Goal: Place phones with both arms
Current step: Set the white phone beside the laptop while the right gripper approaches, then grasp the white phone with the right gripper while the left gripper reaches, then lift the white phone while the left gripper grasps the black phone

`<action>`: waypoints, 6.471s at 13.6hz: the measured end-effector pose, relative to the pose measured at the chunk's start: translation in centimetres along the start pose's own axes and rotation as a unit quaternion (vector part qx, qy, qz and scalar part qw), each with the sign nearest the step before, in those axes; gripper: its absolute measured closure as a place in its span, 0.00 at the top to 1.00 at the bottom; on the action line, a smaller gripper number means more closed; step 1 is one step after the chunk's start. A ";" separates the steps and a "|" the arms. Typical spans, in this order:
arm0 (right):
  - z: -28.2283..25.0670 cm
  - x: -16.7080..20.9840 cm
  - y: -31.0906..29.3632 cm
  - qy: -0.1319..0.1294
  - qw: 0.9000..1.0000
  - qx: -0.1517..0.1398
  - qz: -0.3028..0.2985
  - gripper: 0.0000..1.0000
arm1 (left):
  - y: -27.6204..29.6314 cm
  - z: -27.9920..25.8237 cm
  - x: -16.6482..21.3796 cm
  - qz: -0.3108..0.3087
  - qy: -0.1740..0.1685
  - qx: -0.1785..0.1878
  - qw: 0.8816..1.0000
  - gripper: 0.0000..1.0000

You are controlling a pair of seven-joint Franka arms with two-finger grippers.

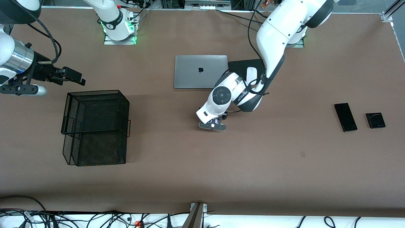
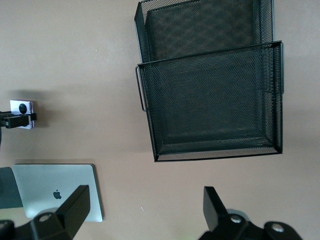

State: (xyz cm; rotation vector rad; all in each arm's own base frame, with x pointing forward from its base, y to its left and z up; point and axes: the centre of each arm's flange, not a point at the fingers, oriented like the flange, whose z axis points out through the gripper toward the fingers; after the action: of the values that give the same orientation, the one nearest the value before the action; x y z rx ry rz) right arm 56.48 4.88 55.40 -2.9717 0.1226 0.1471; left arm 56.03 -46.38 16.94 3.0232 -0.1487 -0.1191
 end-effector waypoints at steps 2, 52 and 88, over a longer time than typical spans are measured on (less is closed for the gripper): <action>0.4 -0.1 -1.3 -0.002 1.000 -0.001 0.008 1.00 | 0.6 -0.2 -0.1 -0.006 0.005 -0.003 1.000 0.90; 45.1 -3.7 -44.1 0.175 0.980 -0.054 0.080 1.00 | -42.0 -39.6 1.2 -0.058 -0.036 0.089 0.994 1.00; 36.2 1.5 -42.4 0.105 0.992 -0.071 -0.021 0.85 | -66.3 -22.4 -1.9 -0.164 -0.096 0.036 0.981 1.00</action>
State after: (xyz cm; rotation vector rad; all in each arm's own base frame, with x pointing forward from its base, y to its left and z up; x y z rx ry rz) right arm 58.52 52.51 26.46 -3.1221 0.0780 -0.1699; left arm 62.16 21.80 31.56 3.0745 0.3406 -0.4430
